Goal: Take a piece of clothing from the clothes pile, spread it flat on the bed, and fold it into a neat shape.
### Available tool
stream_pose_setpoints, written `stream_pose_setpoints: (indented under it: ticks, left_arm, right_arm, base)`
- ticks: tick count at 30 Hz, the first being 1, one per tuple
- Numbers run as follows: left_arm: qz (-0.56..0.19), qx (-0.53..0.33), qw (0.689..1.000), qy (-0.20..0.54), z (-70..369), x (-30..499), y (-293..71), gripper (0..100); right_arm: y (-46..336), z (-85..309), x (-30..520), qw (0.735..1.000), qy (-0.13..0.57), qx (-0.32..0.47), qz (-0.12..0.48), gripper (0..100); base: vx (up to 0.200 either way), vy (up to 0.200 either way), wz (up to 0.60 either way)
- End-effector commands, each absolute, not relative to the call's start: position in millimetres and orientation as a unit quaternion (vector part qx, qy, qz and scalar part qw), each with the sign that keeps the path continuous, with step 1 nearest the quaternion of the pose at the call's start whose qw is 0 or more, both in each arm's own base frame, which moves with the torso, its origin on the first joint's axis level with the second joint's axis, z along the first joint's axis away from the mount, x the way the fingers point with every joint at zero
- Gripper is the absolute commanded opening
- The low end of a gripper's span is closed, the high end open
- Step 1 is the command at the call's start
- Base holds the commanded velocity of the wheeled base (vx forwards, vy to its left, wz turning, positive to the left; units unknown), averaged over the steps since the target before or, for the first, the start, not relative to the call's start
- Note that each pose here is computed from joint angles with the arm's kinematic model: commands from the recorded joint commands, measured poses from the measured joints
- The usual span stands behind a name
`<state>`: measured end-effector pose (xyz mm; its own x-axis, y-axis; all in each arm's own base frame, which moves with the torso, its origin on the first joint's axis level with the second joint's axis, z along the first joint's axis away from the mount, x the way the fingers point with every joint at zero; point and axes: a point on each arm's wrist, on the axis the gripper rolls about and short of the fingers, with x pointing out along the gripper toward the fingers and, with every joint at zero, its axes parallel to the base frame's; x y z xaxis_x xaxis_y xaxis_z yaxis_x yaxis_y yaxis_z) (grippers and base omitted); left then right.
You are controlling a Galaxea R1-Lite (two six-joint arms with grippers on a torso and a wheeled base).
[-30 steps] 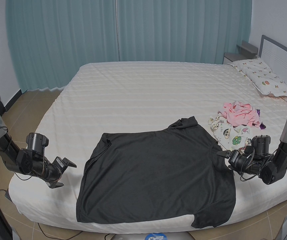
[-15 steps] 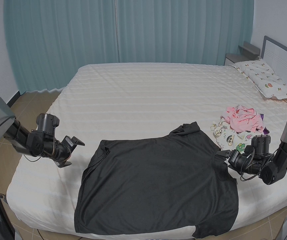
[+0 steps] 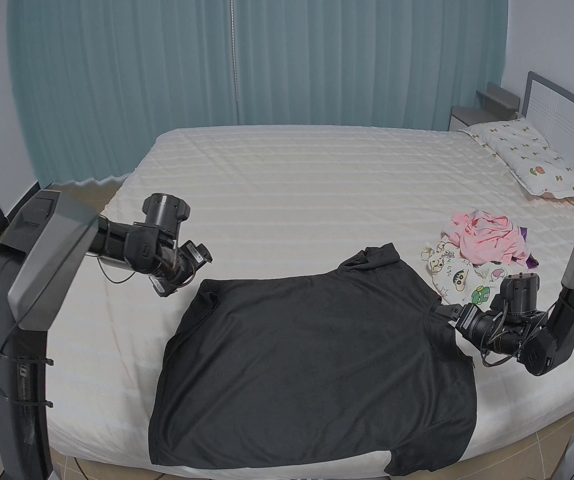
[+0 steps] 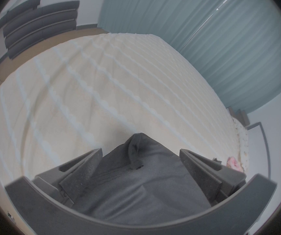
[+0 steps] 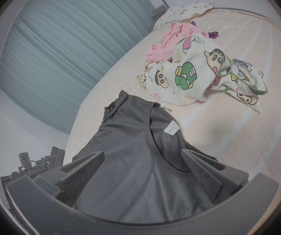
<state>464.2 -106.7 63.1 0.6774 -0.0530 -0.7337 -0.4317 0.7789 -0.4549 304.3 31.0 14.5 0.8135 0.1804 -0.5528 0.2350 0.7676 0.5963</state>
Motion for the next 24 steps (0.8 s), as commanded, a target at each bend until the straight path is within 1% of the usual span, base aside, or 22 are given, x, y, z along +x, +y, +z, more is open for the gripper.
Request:
stream_pose_setpoints:
  ticks: [1, 3, 7, 10, 15, 23, 24]
  left_arm:
    - [0.125, -0.248, 0.864, 0.419, 19.9, 479.6, -148.1, 100]
    - [0.127, -0.244, 0.865, 0.418, 19.7, 480.3, -149.8, 100]
    - [0.142, -0.203, 0.879, 0.407, 11.7, 485.4, -156.2, 100]
    - [0.149, -0.175, 0.884, 0.407, 4.3, 486.2, -154.9, 100]
    - [0.157, -0.141, 0.895, 0.394, -5.6, 489.3, -154.7, 100]
    - [0.156, -0.143, 0.900, 0.381, -4.5, 491.9, -154.5, 100]
    - [0.158, -0.143, 0.900, 0.380, -4.4, 492.5, -153.0, 0]
  right_arm:
    - [32.5, 12.0, 293.8, 0.888, 0.308, 0.341, -0.027, 100]
    - [32.9, 11.3, 293.5, 0.887, 0.308, 0.343, -0.026, 100]
    - [35.3, 7.5, 287.9, 0.873, 0.303, 0.381, -0.026, 100]
    - [34.9, 4.1, 284.4, 0.869, 0.300, 0.393, -0.028, 100]
    - [34.5, 1.7, 280.5, 0.871, 0.291, 0.396, -0.023, 100]
    - [34.0, 1.9, 270.4, 0.874, 0.279, 0.397, -0.011, 100]
    - [34.1, 1.3, 269.5, 0.873, 0.282, 0.398, -0.009, 100]
  base:
    - [0.000, 0.000, 0.00]
    - [0.000, 0.000, 0.00]
    - [0.000, 0.000, 0.00]
    - [0.000, 0.000, 0.00]
    - [0.000, 0.000, 0.00]
    - [0.000, 0.000, 0.00]
    - [0.000, 0.000, 0.00]
